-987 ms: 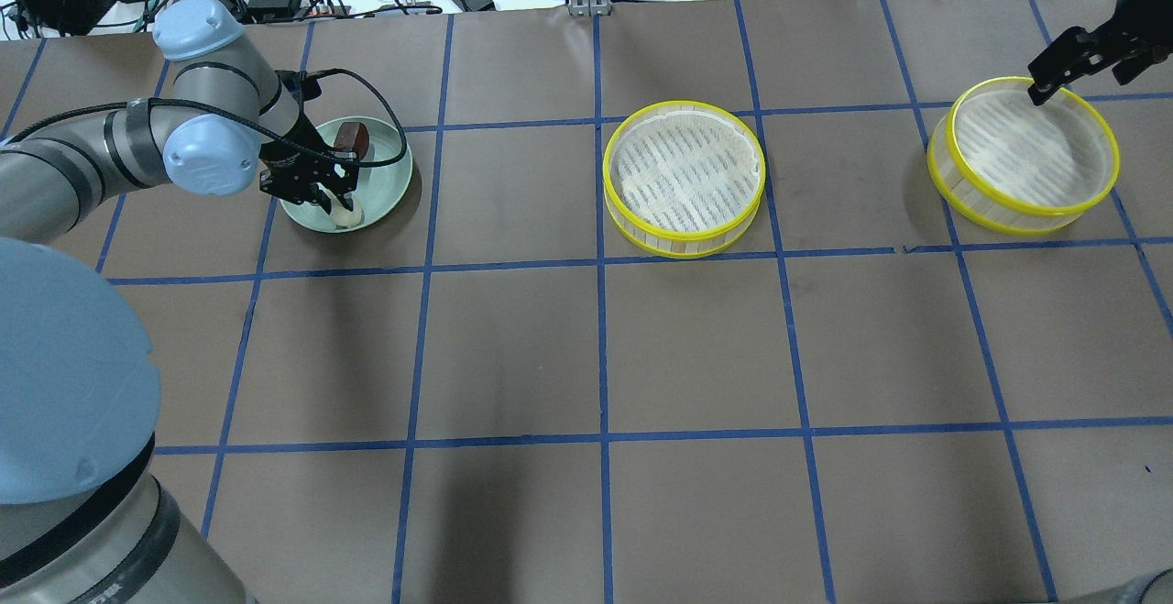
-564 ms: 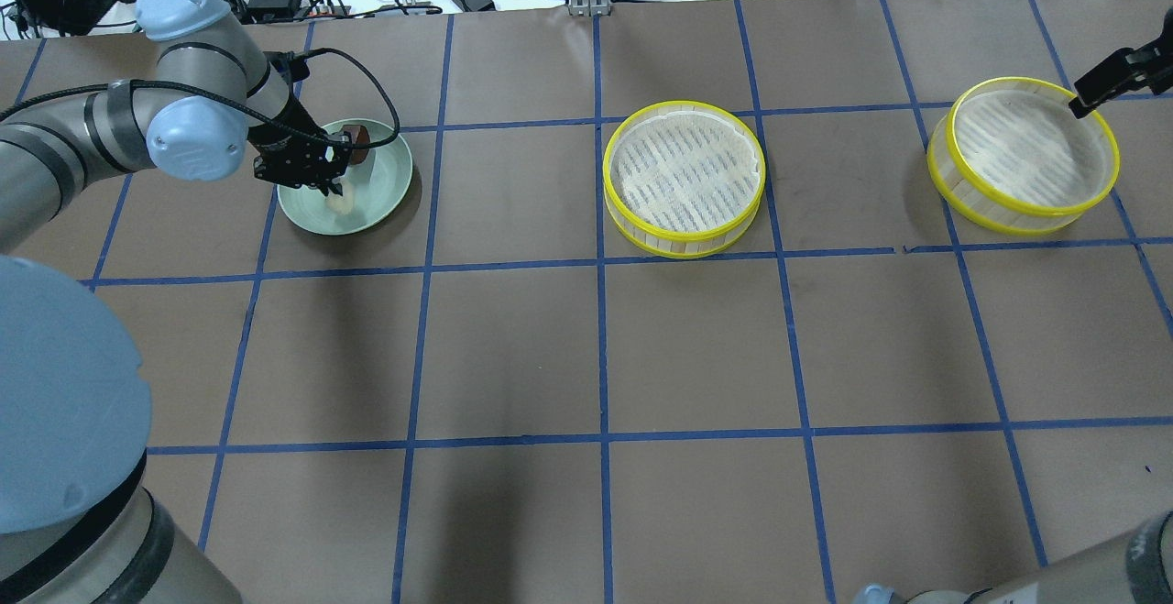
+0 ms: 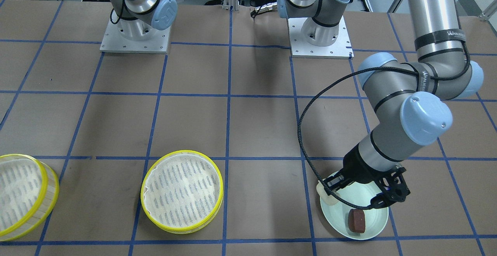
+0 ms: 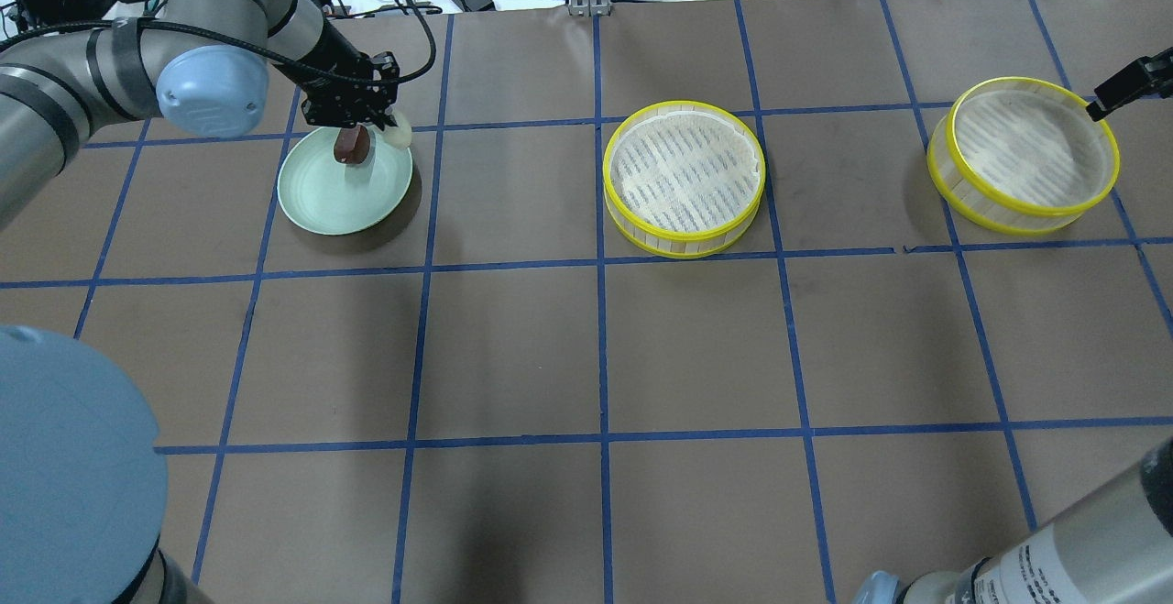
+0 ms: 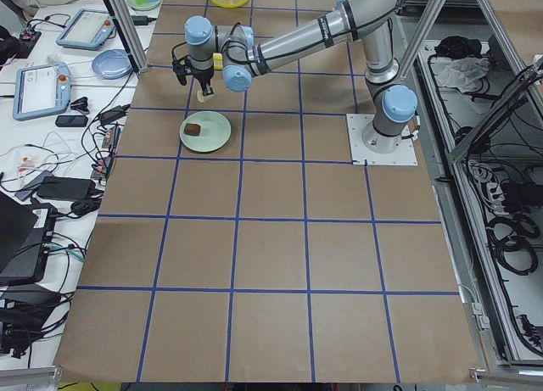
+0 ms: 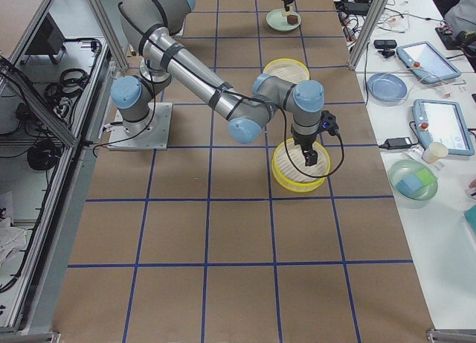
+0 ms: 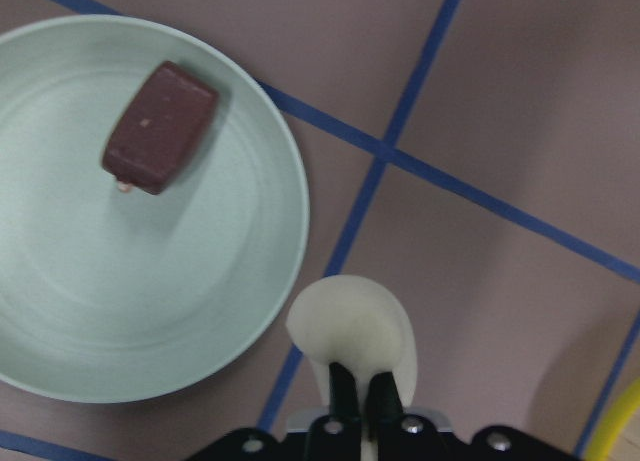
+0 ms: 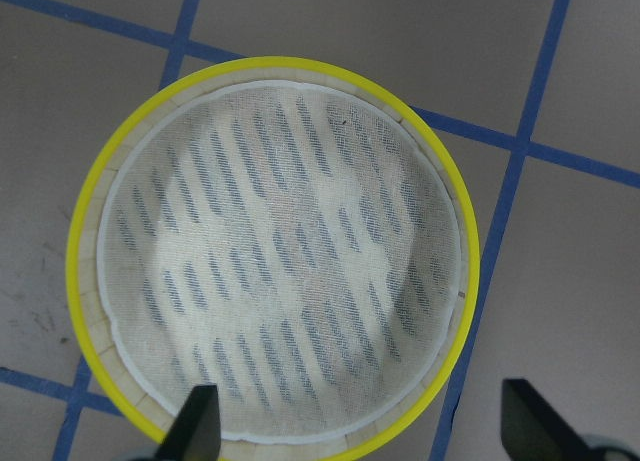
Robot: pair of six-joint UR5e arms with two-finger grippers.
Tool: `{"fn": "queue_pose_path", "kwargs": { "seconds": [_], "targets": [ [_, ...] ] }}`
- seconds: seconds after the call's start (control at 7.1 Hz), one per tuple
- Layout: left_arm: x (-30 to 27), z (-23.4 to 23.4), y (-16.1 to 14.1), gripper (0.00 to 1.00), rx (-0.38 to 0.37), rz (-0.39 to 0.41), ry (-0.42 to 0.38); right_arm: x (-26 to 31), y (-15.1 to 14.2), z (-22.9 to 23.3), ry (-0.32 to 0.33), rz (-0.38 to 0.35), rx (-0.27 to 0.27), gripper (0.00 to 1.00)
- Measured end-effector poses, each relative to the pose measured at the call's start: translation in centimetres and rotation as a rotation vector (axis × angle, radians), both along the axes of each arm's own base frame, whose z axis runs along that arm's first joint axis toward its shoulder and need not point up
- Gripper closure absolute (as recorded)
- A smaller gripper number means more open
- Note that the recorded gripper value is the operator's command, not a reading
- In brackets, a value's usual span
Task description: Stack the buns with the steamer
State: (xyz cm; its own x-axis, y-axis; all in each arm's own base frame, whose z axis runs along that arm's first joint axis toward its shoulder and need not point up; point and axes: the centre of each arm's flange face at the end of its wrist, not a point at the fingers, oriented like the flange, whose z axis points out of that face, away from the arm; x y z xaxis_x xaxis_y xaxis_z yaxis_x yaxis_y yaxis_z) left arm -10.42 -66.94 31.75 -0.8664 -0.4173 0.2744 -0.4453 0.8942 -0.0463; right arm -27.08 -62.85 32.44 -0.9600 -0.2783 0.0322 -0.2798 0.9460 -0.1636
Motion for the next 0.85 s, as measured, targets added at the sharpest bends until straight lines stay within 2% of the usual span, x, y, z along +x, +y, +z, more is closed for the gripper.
{"fn": "queue_pose_path", "kwargs": {
  "seconds": [0.56, 0.85],
  "targets": [
    [-13.4, 0.0, 0.5, 1.00, -0.086, 0.103, 0.286, -4.0, -1.4, -5.3, -0.006, -0.084, -0.012, 0.01],
    [-18.8, -2.7, 1.4, 1.00, -0.063, 0.139, 0.350, -4.7, -1.9, -7.1, -0.005, -0.135, -0.003, 0.02]
  ]
}}
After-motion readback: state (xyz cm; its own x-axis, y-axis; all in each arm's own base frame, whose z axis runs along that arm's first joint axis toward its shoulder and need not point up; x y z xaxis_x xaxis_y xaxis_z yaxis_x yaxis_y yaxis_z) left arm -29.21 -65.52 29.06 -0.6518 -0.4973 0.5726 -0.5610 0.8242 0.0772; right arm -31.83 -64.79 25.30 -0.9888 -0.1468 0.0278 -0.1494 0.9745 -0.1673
